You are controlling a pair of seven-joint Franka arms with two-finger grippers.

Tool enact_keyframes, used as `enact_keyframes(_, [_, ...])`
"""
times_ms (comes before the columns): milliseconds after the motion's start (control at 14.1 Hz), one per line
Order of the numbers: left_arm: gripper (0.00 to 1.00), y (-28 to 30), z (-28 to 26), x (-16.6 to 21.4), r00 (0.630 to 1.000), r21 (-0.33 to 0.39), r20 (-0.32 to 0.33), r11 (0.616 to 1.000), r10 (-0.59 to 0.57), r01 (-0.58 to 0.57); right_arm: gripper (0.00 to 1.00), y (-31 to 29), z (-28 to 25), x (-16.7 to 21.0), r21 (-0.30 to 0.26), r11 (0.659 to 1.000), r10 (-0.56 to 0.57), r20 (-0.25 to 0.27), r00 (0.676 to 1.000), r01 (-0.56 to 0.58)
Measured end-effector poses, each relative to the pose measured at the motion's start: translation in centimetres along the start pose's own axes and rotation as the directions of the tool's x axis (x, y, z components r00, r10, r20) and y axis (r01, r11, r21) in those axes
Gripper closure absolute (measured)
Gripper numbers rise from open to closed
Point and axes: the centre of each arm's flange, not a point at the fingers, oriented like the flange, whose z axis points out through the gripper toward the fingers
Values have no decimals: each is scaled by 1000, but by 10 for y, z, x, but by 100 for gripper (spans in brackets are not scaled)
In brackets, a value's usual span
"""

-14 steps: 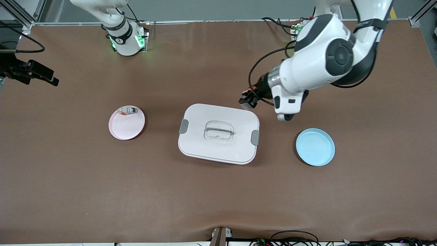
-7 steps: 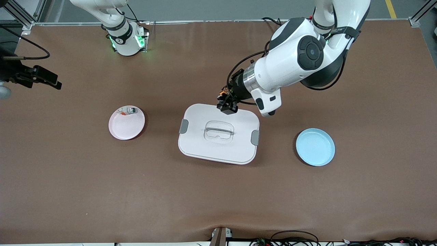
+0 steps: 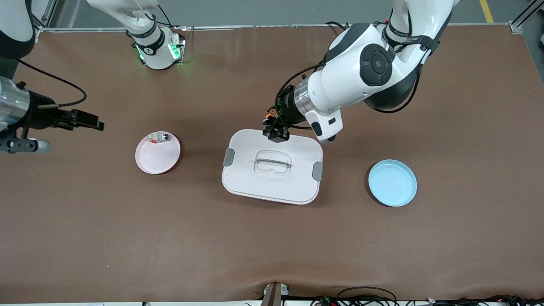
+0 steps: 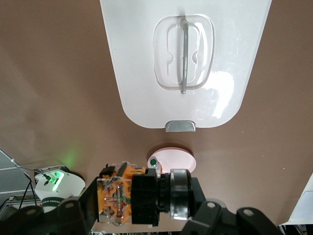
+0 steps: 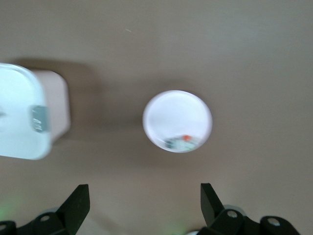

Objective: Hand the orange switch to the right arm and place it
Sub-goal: 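Carry the switch with the left gripper over the white box, then hold the switch with the left gripper while the right gripper reaches it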

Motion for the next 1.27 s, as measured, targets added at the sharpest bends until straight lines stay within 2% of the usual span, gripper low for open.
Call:
enact_keyframes(141, [28, 0, 1, 0, 1000, 2, 0, 1000, 0, 0, 0, -27, 15, 2, 154, 987, 45, -22, 999, -41])
enact_keyframes(283, [28, 0, 5, -1, 1000, 7, -1, 1000, 1, -1, 0, -47, 35, -1, 285, 956, 78, -24, 997, -68])
enact_keyframes(424, [28, 1, 11, 2, 1000, 15, -3, 1000, -3, 3, 0, -77, 54, -10, 363, 930, 75, -19, 997, -63])
enact_keyframes(637, [28, 3, 17, 7, 1000, 18, -20, 1000, -1, 1, 0, -152, 73, -28, 483, 872, 123, -48, 991, -85])
enact_keyframes(778, [28, 5, 20, 9, 1000, 22, -23, 1000, -3, 3, 0, -204, 81, -46, 530, 843, 150, -78, 986, -86])
enact_keyframes(990, [28, 6, 23, 11, 1000, 26, -24, 1000, -6, 6, 0, -254, 102, -68, 581, 809, 169, -91, 982, -85])
enact_keyframes(1273, [28, 6, 22, 10, 1000, 24, -23, 1000, -5, 5, 0, -280, 134, -75, 599, 792, 218, -99, 971, -117])
